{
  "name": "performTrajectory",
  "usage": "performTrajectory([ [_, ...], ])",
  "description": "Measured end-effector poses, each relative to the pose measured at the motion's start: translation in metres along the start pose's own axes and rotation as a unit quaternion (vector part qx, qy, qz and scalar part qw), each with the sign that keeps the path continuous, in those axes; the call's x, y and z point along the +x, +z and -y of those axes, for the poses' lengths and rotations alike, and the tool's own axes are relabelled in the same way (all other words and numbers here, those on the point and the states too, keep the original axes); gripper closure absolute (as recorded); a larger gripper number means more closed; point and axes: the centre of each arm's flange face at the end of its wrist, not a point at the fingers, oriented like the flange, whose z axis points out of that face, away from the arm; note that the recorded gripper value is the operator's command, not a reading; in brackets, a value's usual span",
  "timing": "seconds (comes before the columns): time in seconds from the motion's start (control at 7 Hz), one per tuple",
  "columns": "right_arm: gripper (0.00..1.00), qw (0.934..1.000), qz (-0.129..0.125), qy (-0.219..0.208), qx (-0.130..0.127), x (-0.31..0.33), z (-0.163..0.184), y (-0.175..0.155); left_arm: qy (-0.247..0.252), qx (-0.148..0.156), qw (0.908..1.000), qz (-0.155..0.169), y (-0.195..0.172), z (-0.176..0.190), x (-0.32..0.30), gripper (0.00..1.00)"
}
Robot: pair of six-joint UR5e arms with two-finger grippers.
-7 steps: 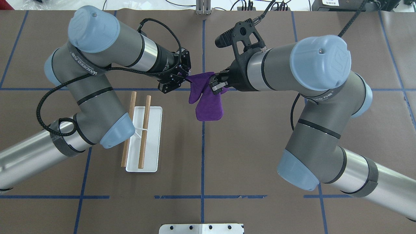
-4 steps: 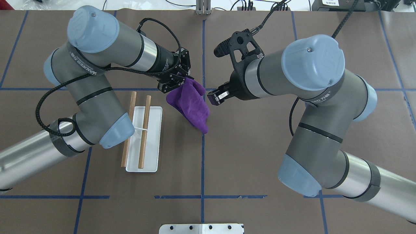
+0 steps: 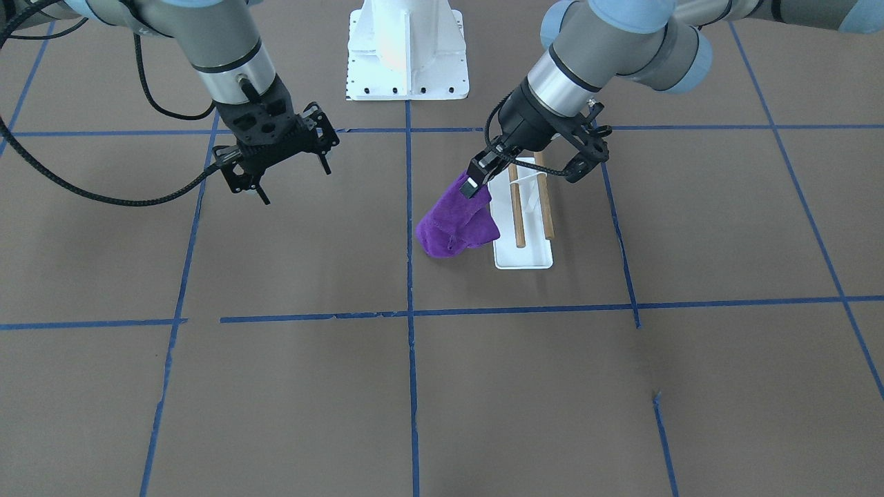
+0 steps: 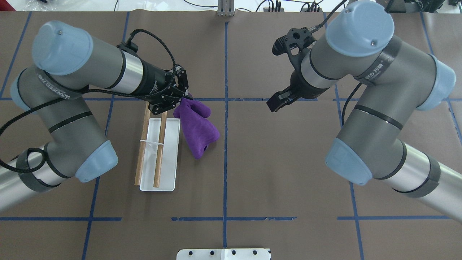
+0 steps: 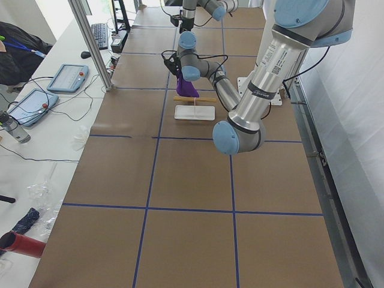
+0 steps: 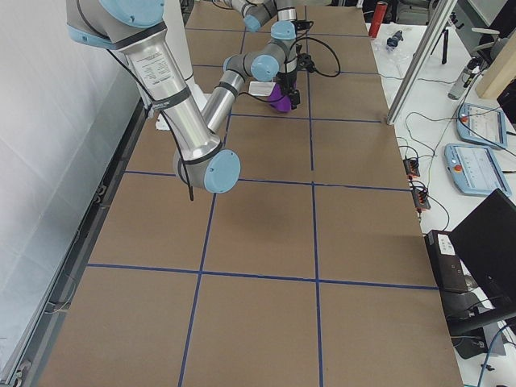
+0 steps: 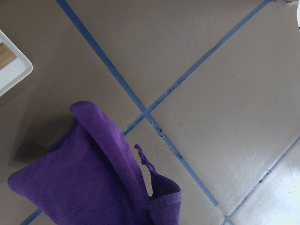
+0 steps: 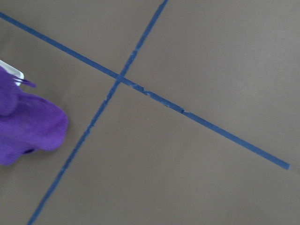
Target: Hang towel on rack
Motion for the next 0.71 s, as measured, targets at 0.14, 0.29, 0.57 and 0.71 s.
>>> performTrajectory([
  [0.14,0.00,0.9992,-0.026,-0.022,-0.019,0.041,-0.001,0.011,0.018,0.005,0.9998,0.005,-0.006,0.008,-0.014,1.00],
  [0.29,0.00,0.9970,-0.049,-0.047,-0.038,0.087,-0.002,0.022,0.036,0.014,0.9991,0.017,-0.008,0.021,-0.035,1.00],
  [0.57,0.00,0.9892,-0.065,-0.106,-0.078,0.186,-0.019,0.028,0.080,0.040,0.9948,0.048,-0.015,0.062,-0.078,1.00],
  [0.71,0.00,0.9852,-0.064,-0.130,-0.092,0.235,-0.032,0.023,0.102,0.055,0.9914,0.061,-0.023,0.085,-0.096,1.00],
])
